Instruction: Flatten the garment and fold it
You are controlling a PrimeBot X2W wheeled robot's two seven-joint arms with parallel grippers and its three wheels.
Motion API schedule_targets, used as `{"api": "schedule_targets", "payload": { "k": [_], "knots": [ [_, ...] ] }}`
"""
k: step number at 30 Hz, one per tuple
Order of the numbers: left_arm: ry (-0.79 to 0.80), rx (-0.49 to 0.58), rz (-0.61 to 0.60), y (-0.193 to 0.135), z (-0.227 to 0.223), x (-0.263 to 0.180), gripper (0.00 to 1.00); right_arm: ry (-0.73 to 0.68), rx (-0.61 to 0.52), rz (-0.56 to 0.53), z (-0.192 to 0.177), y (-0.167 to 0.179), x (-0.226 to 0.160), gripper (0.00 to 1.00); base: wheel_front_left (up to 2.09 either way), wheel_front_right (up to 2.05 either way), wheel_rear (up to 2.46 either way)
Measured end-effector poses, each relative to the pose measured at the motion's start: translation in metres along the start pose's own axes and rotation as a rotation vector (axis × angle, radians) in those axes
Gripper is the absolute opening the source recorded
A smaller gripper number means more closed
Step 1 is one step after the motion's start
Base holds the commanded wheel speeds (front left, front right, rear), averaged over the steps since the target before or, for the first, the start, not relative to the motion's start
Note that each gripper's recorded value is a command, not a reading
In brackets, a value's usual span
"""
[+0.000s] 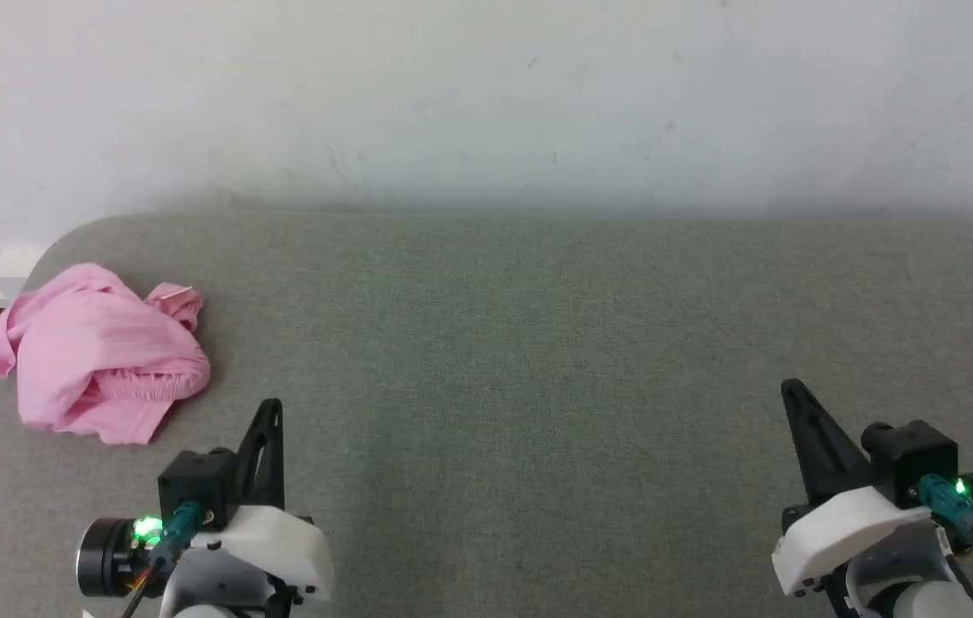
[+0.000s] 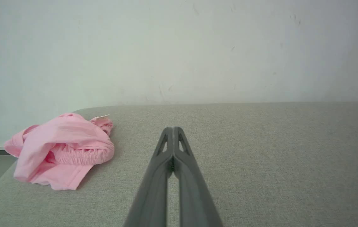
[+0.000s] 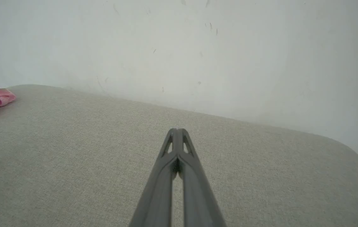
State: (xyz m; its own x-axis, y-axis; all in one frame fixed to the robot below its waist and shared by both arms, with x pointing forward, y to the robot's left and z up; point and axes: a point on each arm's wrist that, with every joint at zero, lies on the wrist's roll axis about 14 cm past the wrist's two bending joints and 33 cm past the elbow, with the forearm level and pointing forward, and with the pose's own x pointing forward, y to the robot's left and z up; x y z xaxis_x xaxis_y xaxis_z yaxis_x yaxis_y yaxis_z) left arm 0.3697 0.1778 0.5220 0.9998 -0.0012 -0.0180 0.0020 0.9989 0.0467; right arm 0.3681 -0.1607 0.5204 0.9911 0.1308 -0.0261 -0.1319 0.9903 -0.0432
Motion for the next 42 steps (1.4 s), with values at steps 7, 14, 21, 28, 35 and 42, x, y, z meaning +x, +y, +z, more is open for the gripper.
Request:
{"api": "schedule_targets", "payload": {
  "k": [7,14,21,28,35,42],
  "knots": [
    [0.0,0.0,0.0,0.0,0.0,0.0,0.0,0.0,0.0,0.0,0.0,0.0001,0.0,0.0,0.0,0.0,0.0],
    [0.0,0.0,0.0,0.0,0.0,0.0,0.0,0.0,0.0,0.0,0.0,0.0001,0.0,0.0,0.0,0.0,0.0],
    [0.0,0.0,0.0,0.0,0.0,0.0,0.0,0.0,0.0,0.0,0.0,0.0,0.0,0.0,0.0,0.0,0.0],
    [0.0,0.0,0.0,0.0,0.0,0.0,0.0,0.0,0.0,0.0,0.0,0.0001,0.0,0.0,0.0,0.0,0.0],
    [0.0,0.0,0.0,0.0,0.0,0.0,0.0,0.0,0.0,0.0,0.0,0.0,0.0,0.0,0.0,0.0,0.0],
    [0.0,0.0,0.0,0.0,0.0,0.0,0.0,0.0,0.0,0.0,0.0,0.0001,0.0,0.0,0.0,0.0,0.0]
  ]
}}
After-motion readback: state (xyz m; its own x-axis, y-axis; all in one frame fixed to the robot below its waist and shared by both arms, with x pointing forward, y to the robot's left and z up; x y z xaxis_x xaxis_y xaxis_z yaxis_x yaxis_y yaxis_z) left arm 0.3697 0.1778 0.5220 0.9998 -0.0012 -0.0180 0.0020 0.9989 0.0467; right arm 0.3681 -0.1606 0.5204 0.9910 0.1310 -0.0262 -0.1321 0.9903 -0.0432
